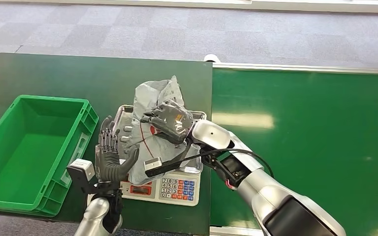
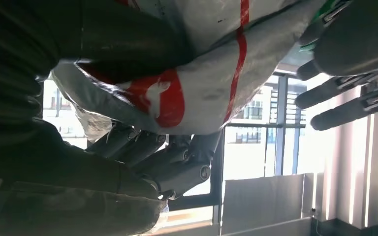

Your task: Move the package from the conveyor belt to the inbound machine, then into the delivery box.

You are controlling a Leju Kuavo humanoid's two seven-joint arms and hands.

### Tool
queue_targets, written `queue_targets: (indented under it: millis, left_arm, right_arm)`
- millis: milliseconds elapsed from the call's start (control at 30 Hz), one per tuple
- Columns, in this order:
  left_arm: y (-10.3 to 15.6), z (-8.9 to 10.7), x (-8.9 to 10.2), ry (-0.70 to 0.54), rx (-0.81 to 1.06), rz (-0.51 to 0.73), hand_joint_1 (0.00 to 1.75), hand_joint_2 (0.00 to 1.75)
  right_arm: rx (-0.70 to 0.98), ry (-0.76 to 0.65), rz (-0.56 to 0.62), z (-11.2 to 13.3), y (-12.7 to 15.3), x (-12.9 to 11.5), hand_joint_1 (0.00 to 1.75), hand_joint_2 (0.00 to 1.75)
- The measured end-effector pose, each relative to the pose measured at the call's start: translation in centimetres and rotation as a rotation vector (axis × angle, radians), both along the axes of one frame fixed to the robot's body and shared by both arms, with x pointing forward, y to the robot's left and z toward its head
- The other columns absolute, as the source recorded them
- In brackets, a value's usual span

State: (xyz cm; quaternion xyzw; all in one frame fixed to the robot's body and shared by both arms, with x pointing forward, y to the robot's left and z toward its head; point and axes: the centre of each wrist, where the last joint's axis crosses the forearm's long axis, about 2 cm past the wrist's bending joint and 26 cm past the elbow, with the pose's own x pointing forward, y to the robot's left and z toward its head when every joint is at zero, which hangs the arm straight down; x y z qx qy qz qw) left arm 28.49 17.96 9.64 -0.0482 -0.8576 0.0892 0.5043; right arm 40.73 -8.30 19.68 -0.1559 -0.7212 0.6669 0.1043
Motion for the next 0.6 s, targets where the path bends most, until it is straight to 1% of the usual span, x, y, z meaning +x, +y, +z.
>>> queue_targets:
  millis: [100, 167, 567, 600]
  left_arm:
    - [0.1, 0.0, -0.2, -0.005, -0.003, -0.005, 0.00, 1.75]
    - [0.2, 0.1, -0.3, -0.007, -0.005, -0.003, 0.00, 1.75]
    - [0.4, 0.2, -0.6, -0.012, -0.007, 0.006, 0.00, 1.75]
    - [0.5, 0.2, -0.6, -0.012, -0.005, 0.008, 0.00, 1.75]
  right_arm:
    - [0.024, 0.069, 0.023, -0.5, 0.5, -0.5, 0.00, 1.75]
    - [0.030, 0.089, 0.031, -0.7, 0.7, -0.7, 0.00, 1.75]
    - [0.037, 0.124, 0.056, -0.8, 1.7, -1.6, 0.00, 1.75]
    - [0.030, 0.133, 0.050, -0.8, 1.9, -1.6, 0.00, 1.31]
